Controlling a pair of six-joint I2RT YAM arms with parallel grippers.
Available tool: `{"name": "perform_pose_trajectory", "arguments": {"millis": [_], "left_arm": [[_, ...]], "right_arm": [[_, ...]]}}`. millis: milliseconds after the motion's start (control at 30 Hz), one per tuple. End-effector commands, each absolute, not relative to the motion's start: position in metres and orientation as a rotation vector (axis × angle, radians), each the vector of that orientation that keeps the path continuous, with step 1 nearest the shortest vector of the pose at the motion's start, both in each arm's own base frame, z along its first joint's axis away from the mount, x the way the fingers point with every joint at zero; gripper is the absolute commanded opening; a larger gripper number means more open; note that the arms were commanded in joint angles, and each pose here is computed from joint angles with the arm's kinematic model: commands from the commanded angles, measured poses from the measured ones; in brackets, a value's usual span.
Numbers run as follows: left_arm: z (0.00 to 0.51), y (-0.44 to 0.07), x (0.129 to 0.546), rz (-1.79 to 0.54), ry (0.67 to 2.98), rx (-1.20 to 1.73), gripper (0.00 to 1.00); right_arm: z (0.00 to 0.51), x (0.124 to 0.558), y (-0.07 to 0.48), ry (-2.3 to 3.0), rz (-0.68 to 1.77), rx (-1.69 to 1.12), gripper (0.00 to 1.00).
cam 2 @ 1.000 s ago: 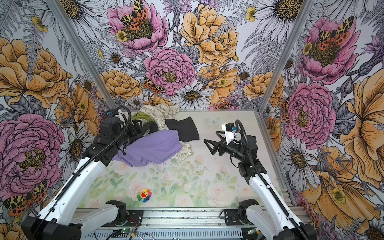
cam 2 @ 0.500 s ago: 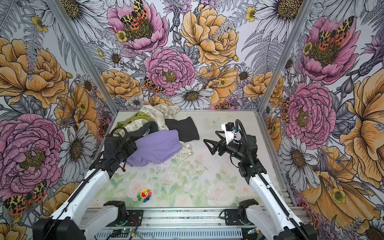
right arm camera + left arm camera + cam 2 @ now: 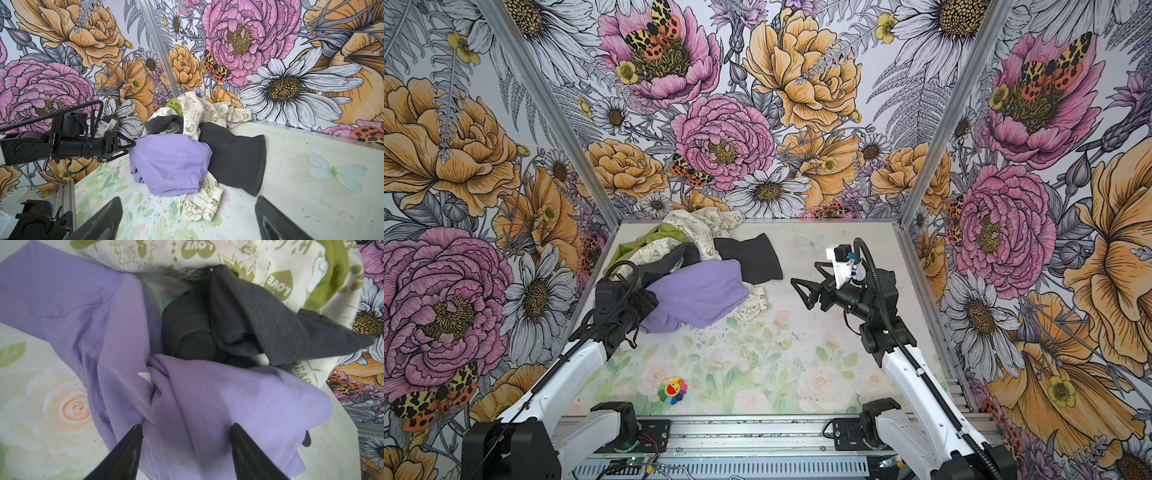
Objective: Pick out a specific cloth from the pile
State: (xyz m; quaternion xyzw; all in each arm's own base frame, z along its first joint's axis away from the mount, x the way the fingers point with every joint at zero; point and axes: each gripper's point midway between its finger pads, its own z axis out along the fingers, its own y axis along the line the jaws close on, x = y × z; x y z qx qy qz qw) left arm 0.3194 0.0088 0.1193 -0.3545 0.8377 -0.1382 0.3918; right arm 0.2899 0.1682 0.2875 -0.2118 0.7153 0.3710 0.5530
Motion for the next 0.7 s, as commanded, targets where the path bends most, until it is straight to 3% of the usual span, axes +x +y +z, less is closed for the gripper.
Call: {"name": "perform_pose_trajectory", "arguments": {"millis": [0,267,400,667], "left_arm": [[0.119,0.004,0.330,-0.429,2.095,-0.909,0.61],[0.126,0.000,0.343,-0.486,2.052,-0.921,0.17],[0.152,0.002,0.343,-0.487,2.000,-0.889,0.02],[0.240,0.001,0.345,-0.490,1.860,-0.758,0.00]], "right_arm": [[0.303,0.290,0.169,1.652,0.856,-0.517,0.99],[0.302,0.288,0.168,1.655,0.842,-0.517,0.99],[0.301,0.288,0.167,1.657,0.839,-0.517,1.00],[0.302,0.287,0.168,1.654,0.843,-0.518,1.00]]}}
